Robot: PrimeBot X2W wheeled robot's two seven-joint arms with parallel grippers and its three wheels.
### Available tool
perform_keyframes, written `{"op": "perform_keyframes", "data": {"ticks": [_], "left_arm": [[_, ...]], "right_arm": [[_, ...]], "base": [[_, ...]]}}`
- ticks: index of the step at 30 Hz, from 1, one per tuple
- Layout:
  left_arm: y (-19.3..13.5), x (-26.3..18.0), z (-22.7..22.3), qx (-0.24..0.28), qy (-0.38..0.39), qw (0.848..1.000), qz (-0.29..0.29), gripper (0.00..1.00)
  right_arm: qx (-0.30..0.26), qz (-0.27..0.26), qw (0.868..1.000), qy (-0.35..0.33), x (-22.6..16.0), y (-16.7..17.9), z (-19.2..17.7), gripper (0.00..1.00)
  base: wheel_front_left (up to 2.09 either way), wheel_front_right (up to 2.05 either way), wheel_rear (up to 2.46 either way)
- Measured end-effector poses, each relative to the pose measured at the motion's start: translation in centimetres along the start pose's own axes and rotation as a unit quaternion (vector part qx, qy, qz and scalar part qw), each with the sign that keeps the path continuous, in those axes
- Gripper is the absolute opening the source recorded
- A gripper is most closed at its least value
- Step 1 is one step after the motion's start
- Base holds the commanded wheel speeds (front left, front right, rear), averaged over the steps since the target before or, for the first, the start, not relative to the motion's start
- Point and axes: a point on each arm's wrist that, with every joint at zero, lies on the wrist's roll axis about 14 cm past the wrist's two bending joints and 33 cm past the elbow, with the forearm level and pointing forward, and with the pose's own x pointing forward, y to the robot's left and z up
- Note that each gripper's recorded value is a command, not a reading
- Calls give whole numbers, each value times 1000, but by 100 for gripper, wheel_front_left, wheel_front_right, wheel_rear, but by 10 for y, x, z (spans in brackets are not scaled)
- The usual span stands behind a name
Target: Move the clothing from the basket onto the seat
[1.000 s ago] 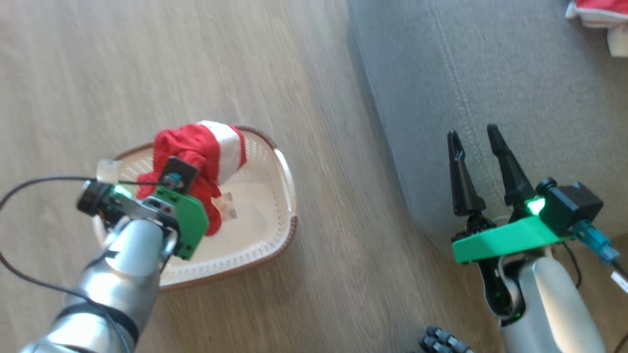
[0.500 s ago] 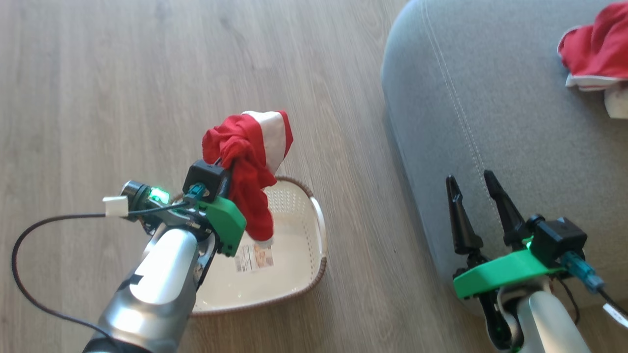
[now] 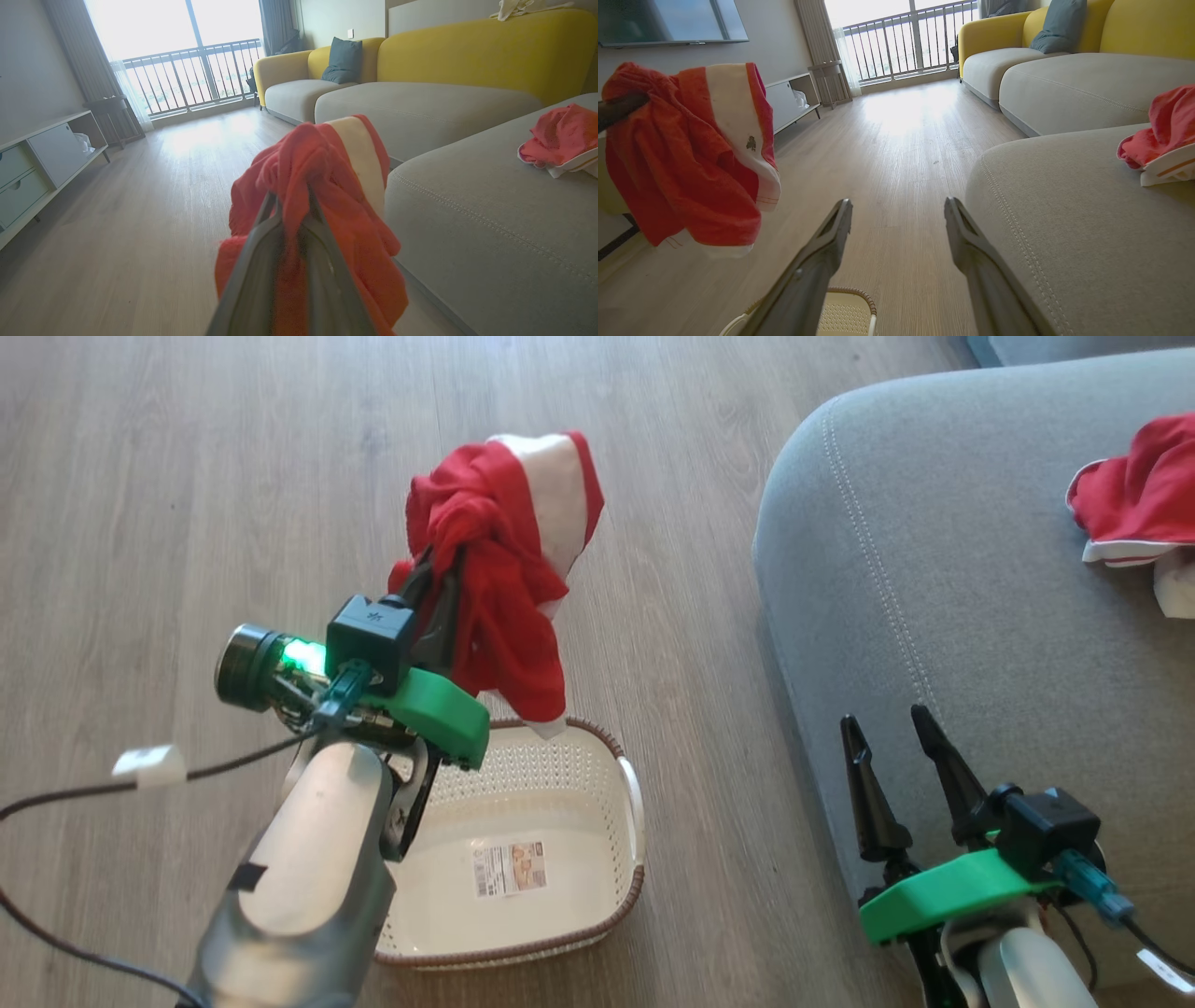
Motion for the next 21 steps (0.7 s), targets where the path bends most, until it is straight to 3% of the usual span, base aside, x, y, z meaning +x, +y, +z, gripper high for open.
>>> {"op": "perform_keyframes", "data": {"ticks": [10, 21], "left_arm": [[-13, -13, 78, -21, -122, 992, -12, 0], [-57, -36, 89, -38, -138, 986, -81, 0]], "right_arm": [[-1, 7, 1000, -6, -5, 5, 4, 100], [0, 11, 1000, 2, -12, 8, -2, 100]], "base": [[0, 0, 0], [0, 0, 0]]}}
